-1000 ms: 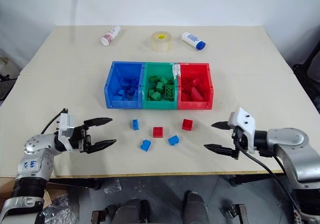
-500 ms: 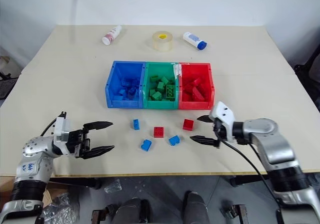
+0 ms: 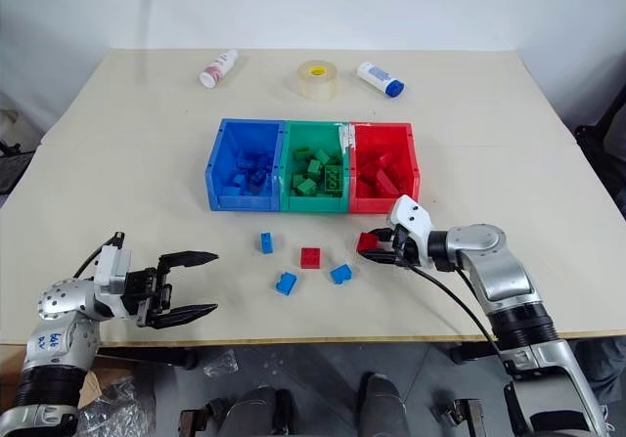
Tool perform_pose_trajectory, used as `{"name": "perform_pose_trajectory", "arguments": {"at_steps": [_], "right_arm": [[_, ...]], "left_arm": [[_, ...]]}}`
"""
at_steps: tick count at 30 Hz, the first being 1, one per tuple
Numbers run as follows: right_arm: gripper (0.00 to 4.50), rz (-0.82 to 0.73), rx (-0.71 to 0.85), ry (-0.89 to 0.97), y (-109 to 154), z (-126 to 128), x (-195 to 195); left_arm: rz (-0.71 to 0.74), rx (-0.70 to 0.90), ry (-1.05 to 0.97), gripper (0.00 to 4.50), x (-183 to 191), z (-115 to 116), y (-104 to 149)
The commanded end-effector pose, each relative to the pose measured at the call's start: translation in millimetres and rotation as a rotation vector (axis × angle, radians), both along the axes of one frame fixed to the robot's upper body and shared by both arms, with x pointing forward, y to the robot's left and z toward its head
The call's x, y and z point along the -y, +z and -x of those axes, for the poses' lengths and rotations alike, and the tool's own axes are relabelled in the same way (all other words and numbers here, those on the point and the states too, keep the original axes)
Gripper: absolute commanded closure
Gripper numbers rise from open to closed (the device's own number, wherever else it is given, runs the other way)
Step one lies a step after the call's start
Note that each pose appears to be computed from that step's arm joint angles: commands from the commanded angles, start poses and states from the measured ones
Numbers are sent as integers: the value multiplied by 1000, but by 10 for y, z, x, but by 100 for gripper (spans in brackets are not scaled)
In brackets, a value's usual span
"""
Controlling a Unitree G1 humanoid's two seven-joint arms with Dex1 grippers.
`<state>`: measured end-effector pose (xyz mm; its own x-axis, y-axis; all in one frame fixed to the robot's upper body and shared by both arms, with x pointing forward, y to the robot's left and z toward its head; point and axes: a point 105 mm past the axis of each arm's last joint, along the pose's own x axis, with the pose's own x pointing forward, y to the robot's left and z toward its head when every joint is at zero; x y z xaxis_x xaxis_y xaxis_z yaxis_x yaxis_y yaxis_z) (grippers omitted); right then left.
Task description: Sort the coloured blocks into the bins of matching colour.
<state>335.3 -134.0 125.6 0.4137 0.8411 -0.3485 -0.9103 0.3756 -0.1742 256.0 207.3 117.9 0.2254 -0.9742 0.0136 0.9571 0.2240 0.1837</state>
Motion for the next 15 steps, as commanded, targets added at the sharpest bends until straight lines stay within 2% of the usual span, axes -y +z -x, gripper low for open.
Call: {"name": "perform_pose_trajectory", "arguments": {"at_steps": [1,4,7,11,15], "right_arm": [[303,-71,102,-11,352,26,5],[303,-111,196,-74,634,-86,33],[303,-150,308,-171,955,-339,122],[303,-142,399,-302,1160,-737,201],[179,-142,437,-324,1215,-889,176]], "left_arm": [[1,41,-12,0,-11,29,74],[3,41,-16,0,7,11,69],[5,39,-20,0,34,-18,64],[4,39,-29,0,59,-76,61],[8,49,-38,0,88,-124,82]]}}
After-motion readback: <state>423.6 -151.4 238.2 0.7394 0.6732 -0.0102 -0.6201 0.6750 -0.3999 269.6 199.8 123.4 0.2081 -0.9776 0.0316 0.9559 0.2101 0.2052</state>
